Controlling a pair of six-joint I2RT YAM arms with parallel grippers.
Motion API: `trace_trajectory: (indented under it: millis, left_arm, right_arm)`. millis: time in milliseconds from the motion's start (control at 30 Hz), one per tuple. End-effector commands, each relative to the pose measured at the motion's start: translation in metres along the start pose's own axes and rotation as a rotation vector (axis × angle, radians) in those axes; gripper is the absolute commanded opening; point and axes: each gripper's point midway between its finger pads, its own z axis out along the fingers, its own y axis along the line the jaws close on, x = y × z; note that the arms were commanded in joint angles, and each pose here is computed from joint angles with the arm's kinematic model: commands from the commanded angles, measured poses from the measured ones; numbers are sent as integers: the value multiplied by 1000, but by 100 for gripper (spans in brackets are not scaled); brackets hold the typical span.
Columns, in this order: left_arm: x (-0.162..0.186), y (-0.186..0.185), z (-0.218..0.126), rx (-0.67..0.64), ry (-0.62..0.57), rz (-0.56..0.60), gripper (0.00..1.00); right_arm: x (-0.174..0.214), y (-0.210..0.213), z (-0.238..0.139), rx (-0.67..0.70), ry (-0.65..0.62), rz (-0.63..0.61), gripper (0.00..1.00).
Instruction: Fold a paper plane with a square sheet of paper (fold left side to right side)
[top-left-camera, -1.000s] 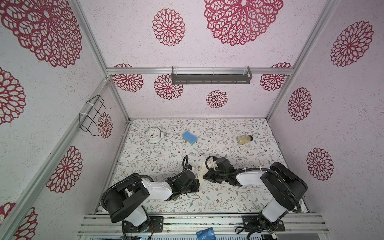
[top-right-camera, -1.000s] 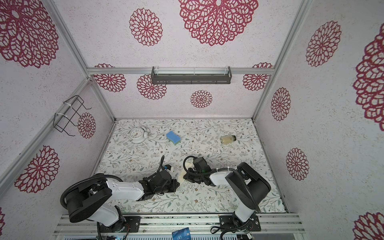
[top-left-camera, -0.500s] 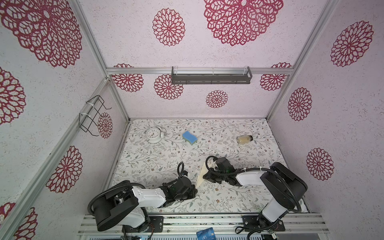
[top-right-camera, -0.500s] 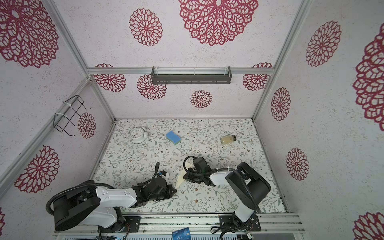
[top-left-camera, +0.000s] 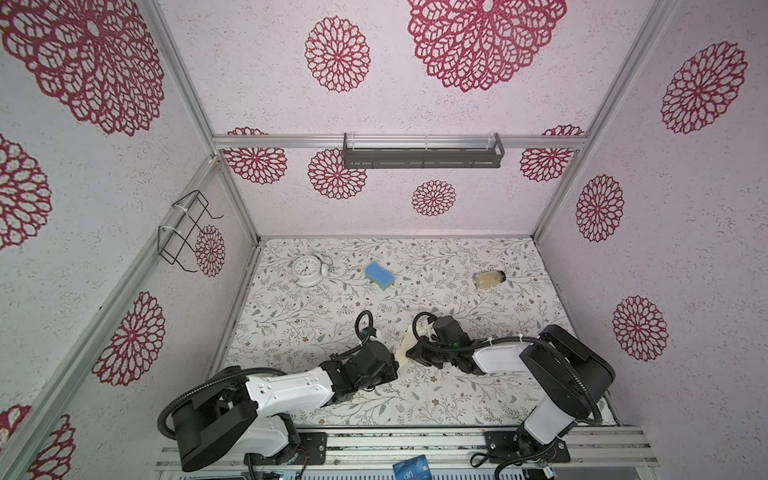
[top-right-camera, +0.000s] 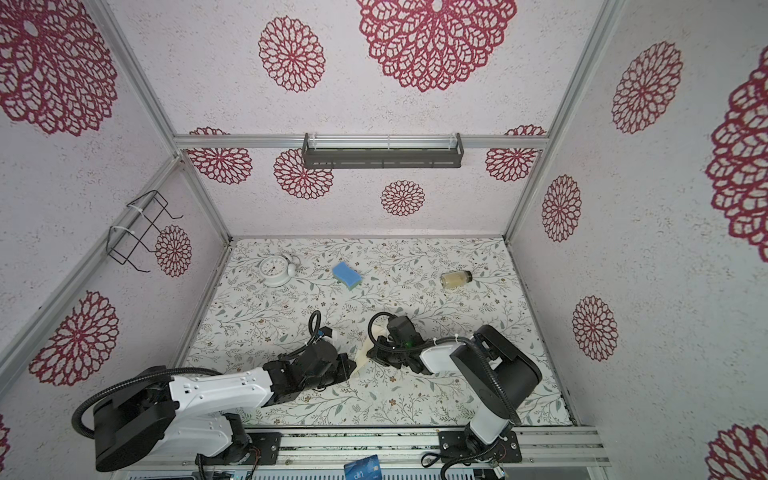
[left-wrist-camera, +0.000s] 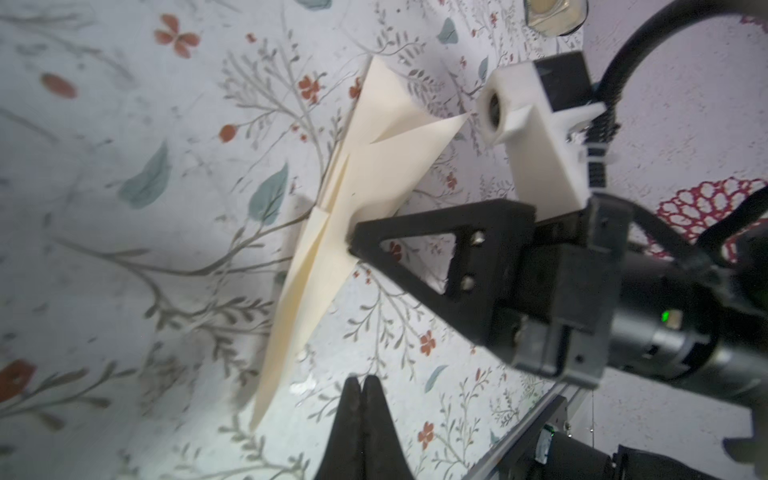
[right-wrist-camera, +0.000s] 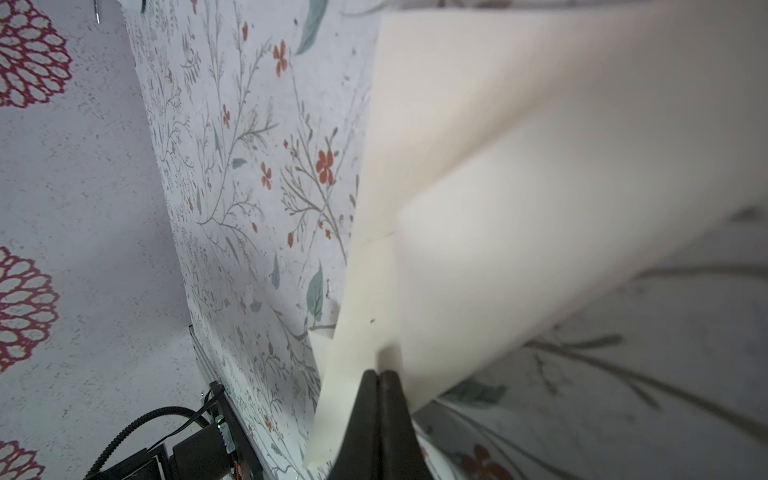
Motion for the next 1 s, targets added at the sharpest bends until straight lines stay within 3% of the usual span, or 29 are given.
trace_trajectory:
  millis: [0, 333, 667, 967]
  left_arm:
    - [-8, 9, 13, -79, -14, -46, 0]
    - [-5, 20, 43, -173, 9, -98, 0]
    - [-9, 22, 51, -197, -4, -115, 0]
    - [-1, 47, 49, -275, -1, -163, 0]
  right_arm:
    - [18, -49, 3, 167, 31, 59, 0]
    - [19, -52, 2, 180, 32, 56, 0]
    - [20, -54, 4, 186, 37, 57, 0]
    - [20, -56, 4, 194, 41, 60, 0]
